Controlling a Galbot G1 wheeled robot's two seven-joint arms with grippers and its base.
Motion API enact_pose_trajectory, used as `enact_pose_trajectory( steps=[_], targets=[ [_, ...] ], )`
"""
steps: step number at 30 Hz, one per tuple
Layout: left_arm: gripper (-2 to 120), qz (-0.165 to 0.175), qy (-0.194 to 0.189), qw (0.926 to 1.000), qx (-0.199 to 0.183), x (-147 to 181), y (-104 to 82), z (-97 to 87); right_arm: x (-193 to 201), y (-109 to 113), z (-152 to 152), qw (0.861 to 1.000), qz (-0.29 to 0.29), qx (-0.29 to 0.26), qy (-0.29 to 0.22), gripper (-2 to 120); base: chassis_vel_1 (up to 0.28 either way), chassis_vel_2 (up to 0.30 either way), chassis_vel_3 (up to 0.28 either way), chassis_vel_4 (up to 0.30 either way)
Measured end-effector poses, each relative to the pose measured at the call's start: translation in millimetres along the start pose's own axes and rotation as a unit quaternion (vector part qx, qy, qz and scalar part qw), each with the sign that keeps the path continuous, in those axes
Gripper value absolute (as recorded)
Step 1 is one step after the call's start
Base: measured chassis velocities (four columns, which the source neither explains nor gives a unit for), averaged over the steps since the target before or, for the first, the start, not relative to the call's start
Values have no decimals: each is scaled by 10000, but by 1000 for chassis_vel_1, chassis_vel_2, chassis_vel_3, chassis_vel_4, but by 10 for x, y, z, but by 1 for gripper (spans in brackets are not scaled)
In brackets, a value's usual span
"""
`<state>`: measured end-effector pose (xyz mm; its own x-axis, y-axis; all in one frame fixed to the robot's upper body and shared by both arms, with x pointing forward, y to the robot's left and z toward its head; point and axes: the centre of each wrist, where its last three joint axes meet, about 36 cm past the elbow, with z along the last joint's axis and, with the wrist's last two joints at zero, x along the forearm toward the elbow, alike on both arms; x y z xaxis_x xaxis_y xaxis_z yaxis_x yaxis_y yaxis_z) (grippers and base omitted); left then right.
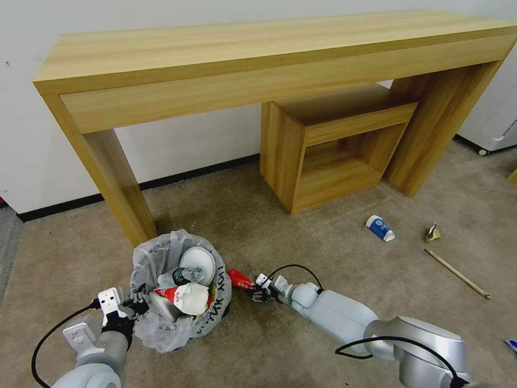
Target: Pick up the trash bin and place the garbage on the floor into it.
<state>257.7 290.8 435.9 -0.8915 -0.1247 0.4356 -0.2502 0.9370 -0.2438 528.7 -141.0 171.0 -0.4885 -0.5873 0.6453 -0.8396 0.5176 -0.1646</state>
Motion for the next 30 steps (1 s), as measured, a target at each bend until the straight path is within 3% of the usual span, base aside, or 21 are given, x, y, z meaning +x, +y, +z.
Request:
enact_pose_trajectory(
  steps=[9, 19, 23, 30],
  targets=[
    [0, 17, -3, 10000, 12, 1, -22, 5, -30, 87, 41, 10000, -23, -38, 0, 46, 0, 0, 0, 0],
    [0, -26, -15, 10000, -2, -7, 9, 19, -46, 159, 44, 9999, -57, -63, -65, 8, 0, 0, 0, 0],
    [0, -44, -4, 10000, 0, -38, 23, 33, 11, 149, 49, 9997, 14, -168, -176, 0, 0, 0, 0, 0],
    [0, -72, 33, 10000, 14, -91, 36, 68, 121, 159, -34, 9981, 90, -362, -482, 0, 0, 0, 0, 0]
  ],
)
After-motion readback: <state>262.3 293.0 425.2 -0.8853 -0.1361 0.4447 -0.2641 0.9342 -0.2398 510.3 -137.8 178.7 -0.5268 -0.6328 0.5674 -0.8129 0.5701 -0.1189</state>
